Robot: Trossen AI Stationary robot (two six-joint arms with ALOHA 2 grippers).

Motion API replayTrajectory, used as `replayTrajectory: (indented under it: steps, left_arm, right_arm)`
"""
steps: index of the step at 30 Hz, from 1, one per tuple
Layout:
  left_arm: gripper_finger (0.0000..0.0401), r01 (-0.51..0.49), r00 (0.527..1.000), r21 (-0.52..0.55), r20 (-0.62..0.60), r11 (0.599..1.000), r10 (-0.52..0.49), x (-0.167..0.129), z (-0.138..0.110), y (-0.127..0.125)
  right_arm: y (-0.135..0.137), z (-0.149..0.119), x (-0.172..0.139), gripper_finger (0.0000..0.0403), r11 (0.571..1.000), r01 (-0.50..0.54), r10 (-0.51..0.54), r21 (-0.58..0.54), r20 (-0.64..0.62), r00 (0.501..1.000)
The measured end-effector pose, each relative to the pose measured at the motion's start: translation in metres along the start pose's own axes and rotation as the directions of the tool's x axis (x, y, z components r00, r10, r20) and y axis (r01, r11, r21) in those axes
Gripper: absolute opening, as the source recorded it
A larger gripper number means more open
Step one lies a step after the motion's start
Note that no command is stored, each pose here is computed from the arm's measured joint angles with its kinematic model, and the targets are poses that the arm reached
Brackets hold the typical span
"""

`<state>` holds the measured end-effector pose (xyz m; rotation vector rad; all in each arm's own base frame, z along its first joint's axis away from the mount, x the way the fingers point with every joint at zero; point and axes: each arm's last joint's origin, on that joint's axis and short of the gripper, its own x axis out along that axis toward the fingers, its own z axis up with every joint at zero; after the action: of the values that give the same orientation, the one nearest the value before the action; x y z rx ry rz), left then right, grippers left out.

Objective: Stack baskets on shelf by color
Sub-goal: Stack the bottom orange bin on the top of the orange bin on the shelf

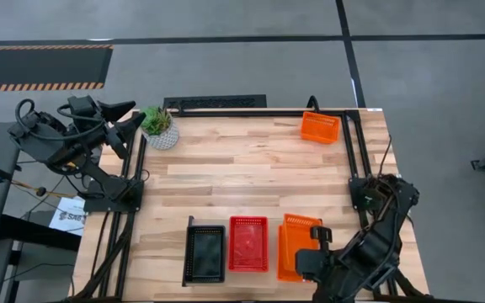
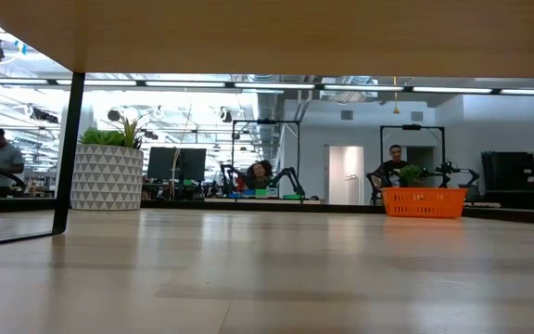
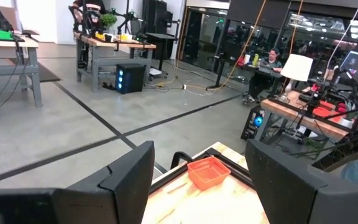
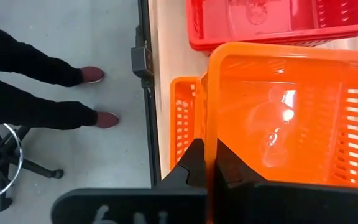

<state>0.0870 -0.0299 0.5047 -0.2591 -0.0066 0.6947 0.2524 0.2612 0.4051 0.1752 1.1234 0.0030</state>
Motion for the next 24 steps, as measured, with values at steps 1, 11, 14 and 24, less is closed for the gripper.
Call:
replayTrajectory:
  steps: [1,11,14,24]
  left_arm:
    - [0.0242,0.0,1.0,0.0,0.0,1.0,0.0,0.0,0.0,0.0]
    - [0.0242,0.0,1.0,0.0,0.0,1.0,0.0,0.0,0.0,0.0]
    - [0.0242,-0.001,1.0,0.0,0.0,1.0,0.001,0.0,0.0,0.0]
    - [0.0242,-0.008,1.0,-0.006,0.005,1.0,0.008,0.0,0.0,0.0]
  right_arm:
    - [-0.001,0.001,0.0,0.0002,1.0,0.001,-0.001,0.003,0.0,1.0]
    - [0.005,0.001,0.014,0.0002,1.0,0.011,-0.01,0.02,-0.04,0.999]
    - [0.008,0.002,0.024,0.0002,1.0,0.009,-0.008,0.007,-0.082,0.997]
    - [0.006,0.007,0.032,0.0005,0.999,0.033,-0.031,0.025,-0.081,0.996]
